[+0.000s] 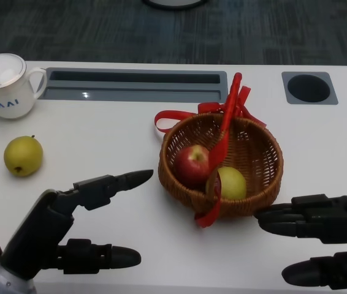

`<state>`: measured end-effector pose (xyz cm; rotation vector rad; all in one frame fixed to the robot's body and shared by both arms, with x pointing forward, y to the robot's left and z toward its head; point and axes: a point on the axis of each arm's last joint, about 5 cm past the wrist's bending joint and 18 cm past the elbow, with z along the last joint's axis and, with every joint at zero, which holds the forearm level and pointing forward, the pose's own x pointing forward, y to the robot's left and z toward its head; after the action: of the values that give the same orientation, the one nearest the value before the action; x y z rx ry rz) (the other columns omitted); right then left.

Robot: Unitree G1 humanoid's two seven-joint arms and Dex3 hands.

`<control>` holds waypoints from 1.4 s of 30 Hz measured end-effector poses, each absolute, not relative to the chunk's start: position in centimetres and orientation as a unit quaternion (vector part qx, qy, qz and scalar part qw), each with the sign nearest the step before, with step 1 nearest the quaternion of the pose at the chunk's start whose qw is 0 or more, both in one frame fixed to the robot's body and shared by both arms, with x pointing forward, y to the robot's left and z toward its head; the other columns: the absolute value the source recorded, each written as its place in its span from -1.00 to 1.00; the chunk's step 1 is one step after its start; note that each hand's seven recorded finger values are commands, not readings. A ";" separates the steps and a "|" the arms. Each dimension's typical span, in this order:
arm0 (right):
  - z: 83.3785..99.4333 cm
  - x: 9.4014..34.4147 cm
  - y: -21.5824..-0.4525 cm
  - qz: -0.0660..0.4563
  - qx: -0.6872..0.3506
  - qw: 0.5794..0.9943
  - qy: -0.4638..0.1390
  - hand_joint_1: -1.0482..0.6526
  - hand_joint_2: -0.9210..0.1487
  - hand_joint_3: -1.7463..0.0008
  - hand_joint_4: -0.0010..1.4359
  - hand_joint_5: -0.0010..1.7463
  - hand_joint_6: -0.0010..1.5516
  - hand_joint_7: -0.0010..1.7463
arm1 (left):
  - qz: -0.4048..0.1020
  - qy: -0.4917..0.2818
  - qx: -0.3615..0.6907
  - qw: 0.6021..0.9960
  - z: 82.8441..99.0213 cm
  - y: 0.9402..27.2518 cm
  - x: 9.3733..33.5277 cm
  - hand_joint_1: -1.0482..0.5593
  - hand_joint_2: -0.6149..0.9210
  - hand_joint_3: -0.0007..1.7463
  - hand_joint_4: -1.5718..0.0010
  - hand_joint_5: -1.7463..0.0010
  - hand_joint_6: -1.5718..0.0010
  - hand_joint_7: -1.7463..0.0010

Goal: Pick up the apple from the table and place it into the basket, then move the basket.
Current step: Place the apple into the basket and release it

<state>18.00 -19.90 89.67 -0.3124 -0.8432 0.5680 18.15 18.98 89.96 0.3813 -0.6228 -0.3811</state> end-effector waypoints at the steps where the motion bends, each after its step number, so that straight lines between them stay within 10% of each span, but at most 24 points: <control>1: 89.8 18.1 -20.1 0.271 -0.154 0.859 -0.406 -0.28 -0.78 0.99 0.14 -1.00 -0.04 -1.00 | -0.185 -0.302 0.185 0.917 89.9 19.0 18.1 -0.29 0.71 -1.00 0.16 0.98 0.21 0.99; 22: 93.1 23.4 -21.0 0.270 -0.305 0.767 -0.496 -0.40 -0.75 1.00 0.08 -1.00 -0.09 -0.99 | -0.186 -0.301 0.183 0.917 89.6 19.1 18.0 -0.28 0.70 -1.00 0.16 0.99 0.19 0.99; 42: 93.8 28.7 -19.7 0.321 -0.486 0.709 -0.399 -0.52 -0.70 0.99 0.08 -0.99 -0.06 -0.99 | -0.185 -0.300 0.181 0.918 89.5 19.0 17.8 -0.29 0.70 -1.00 0.14 1.00 0.18 1.00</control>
<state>28.67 -19.74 93.82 -1.0789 -0.8850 0.7122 17.76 19.02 89.54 0.3724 -0.6169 -0.3803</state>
